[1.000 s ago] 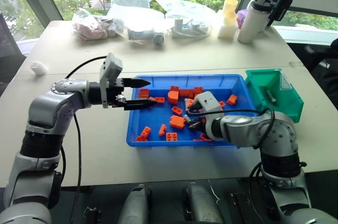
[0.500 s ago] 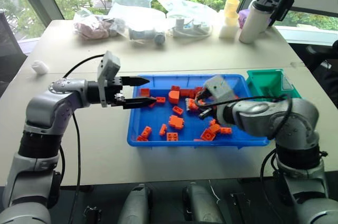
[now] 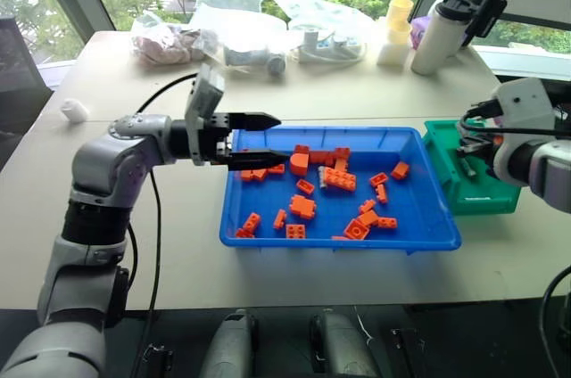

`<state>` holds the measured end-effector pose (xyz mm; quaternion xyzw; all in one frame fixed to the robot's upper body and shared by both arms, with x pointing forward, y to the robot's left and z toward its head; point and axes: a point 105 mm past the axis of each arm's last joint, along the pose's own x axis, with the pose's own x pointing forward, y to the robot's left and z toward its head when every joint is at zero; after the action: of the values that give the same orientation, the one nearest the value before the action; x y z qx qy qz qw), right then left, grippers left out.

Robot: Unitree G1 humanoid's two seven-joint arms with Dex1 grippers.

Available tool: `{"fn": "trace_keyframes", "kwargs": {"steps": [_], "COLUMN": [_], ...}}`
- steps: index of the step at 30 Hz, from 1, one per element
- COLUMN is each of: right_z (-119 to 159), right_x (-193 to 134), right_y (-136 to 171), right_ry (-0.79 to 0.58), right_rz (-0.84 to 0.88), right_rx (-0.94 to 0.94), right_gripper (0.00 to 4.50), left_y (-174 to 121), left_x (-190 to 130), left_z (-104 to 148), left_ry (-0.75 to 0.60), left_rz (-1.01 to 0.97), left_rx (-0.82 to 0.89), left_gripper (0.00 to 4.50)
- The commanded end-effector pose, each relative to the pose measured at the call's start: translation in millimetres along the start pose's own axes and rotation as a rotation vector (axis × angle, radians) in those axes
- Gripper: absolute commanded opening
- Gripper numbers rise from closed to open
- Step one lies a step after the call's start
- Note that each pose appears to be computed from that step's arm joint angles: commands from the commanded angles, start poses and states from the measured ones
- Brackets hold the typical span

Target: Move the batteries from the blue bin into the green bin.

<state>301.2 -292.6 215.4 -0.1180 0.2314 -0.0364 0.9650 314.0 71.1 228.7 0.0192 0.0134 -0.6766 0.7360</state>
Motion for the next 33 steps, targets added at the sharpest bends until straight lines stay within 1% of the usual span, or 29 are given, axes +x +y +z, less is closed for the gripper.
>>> {"fn": "trace_keyframes", "kwargs": {"steps": [1, 6, 12, 14, 16, 17, 18, 20, 21, 23, 24, 25, 27, 28, 30, 33], "right_z": [3.0, -12.9, -17.2, -16.3, -15.6, -14.9, -14.4, -10.6, -3.5, 8.9, 23.0, 34.7, 59.9, 65.5, 68.5, 53.5], "right_x": [9.2, 29.4, 41.4, 42.5, 42.5, 42.0, 41.4, 38.4, 35.2, 30.4, 25.8, 22.3, 11.7, 7.4, -2.5, -5.6], "right_y": [-23.1, -41.9, -44.1, -44.3, -44.4, -44.7, -45.4, -47.4, -50.5, -53.3, -48.2, -37.5, 7.0, 23.4, 66.3, 100.7], "right_ry": [-0.07, -0.038, -0.038, -0.042, -0.044, -0.045, -0.044, -0.051, -0.076, -0.122, -0.177, -0.225, -0.341, -0.372, -0.425, -0.404], "right_rz": [-0.033, -0.074, -0.029, -0.021, -0.017, -0.016, -0.018, -0.021, -0.035, -0.055, -0.037, 0.017, 0.224, 0.3, 0.52, 0.738], "right_rx": [0.001, -0.036, 0.011, 0.02, 0.026, 0.024, 0.014, -0.021, -0.056, -0.119, -0.173, -0.186, -0.234, -0.257, -0.32, -0.404], "right_gripper": [0.02, 0.02, 0.02, 1.04, 1.87, 2.37, 2.99, 3.94, 4.33, 4.33, 4.33, 4.33, 4.33, 4.33, 4.33, 4.33], "left_y": [1.5, 4.6, 6.1, 6.4, 6.5, 6.8, 7.1, 8.6, 10.5, 13.5, 16.4, 19.0, 24.3, 25.7, 23.7, 14.4], "left_x": [9.6, 8.4, -3.3, -6.2, -8.7, -10.2, -11.4, -14.7, -17.7, -22.9, -27.7, -32.3, -46.4, -51.1, -62.8, -71.5], "left_z": [7.0, 7.0, 2.5, 0.8, -1.2, -2.5, -3.4, -3.7, -3.3, -2.7, -1.8, -1.1, 1.6, 2.6, 5.1, 7.4], "left_ry": [-0.004, -0.004, 0.012, 0.018, 0.025, 0.031, 0.035, 0.042, 0.048, 0.056, 0.062, 0.069, 0.094, 0.102, 0.141, 0.197], "left_rz": [-0.02, -0.004, 0.045, 0.058, 0.069, 0.074, 0.079, 0.089, 0.101, 0.121, 0.139, 0.157, 0.2, 0.212, 0.216, 0.184], "left_rx": [0.044, 0.046, 0.034, 0.032, 0.03, 0.03, 0.03, 0.031, 0.035, 0.04, 0.044, 0.048, 0.059, 0.061, 0.07, 0.081], "left_gripper": [4.5, 4.5, 4.5, 4.5, 4.5, 4.5, 4.5, 4.5, 4.5, 4.5, 4.5, 4.5, 4.5, 4.5, 4.5, 4.5]}}
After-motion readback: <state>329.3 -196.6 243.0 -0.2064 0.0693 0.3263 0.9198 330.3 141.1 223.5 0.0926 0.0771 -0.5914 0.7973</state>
